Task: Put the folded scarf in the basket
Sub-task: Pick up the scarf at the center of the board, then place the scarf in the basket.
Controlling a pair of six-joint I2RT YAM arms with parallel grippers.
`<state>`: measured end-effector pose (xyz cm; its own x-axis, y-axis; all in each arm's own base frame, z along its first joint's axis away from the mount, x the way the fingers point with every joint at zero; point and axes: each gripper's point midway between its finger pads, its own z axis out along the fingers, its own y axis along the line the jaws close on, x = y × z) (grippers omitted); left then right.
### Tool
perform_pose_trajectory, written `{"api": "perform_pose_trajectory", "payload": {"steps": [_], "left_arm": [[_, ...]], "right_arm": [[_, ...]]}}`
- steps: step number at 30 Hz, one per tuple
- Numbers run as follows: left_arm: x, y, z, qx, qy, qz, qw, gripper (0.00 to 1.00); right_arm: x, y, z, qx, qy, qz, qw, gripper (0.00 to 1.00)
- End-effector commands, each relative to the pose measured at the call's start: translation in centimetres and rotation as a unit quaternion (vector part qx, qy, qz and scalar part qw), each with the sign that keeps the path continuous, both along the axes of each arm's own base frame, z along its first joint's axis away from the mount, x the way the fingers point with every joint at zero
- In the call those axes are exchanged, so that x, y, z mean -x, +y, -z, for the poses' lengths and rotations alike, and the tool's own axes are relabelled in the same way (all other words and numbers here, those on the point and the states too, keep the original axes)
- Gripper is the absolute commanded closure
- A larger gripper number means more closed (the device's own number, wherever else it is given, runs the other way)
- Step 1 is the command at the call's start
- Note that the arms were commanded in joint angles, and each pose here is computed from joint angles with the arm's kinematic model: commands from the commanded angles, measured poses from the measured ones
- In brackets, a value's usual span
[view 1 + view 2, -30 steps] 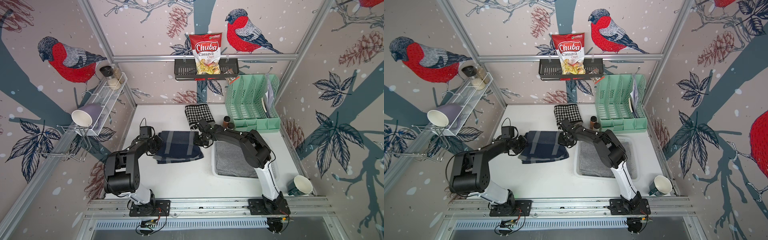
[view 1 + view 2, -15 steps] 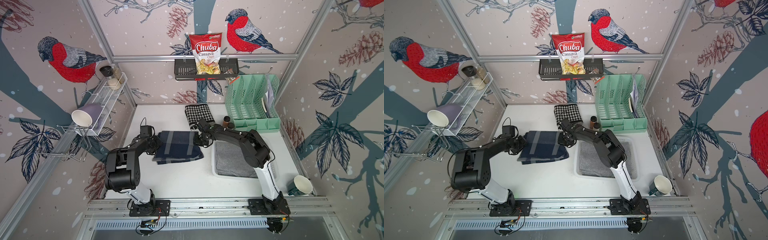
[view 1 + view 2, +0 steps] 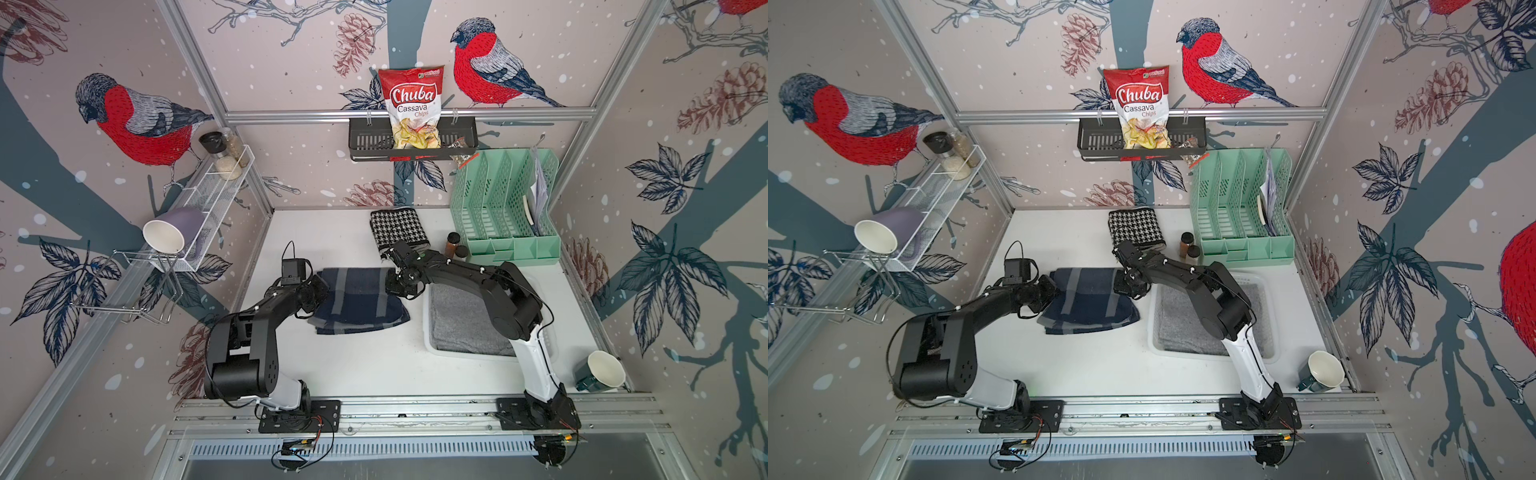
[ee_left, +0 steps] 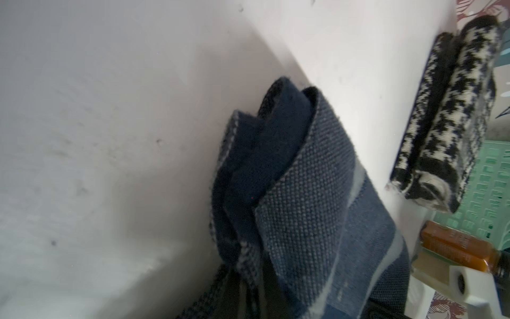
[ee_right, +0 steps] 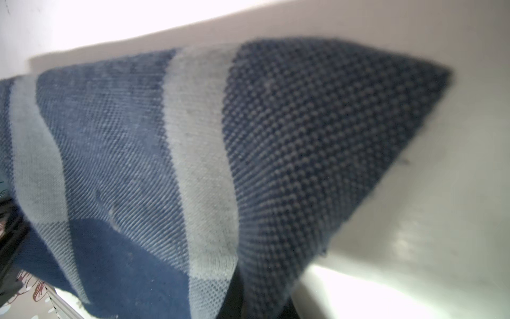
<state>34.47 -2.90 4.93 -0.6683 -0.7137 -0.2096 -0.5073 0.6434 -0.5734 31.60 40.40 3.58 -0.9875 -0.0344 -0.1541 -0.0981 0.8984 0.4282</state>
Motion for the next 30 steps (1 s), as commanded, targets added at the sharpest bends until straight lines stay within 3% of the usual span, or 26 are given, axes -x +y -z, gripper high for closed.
{"api": "perform_pose_trajectory", "payload": {"steps": [1,30], "left_arm": [[0.4,-0.6,-1.4,0.017,-0.002,-0.003,1.000,1.00],[2.5,-6.2,-12.2,0.012,-0.033,0.026,0.999,1.00]], "right_arm": [[0.2,-0.5,-1.6,0.014,-0.014,0.009,1.000,1.00],[2.1,-2.8,-11.5,-0.017,-0.060,0.015,0.998,1.00]]}}
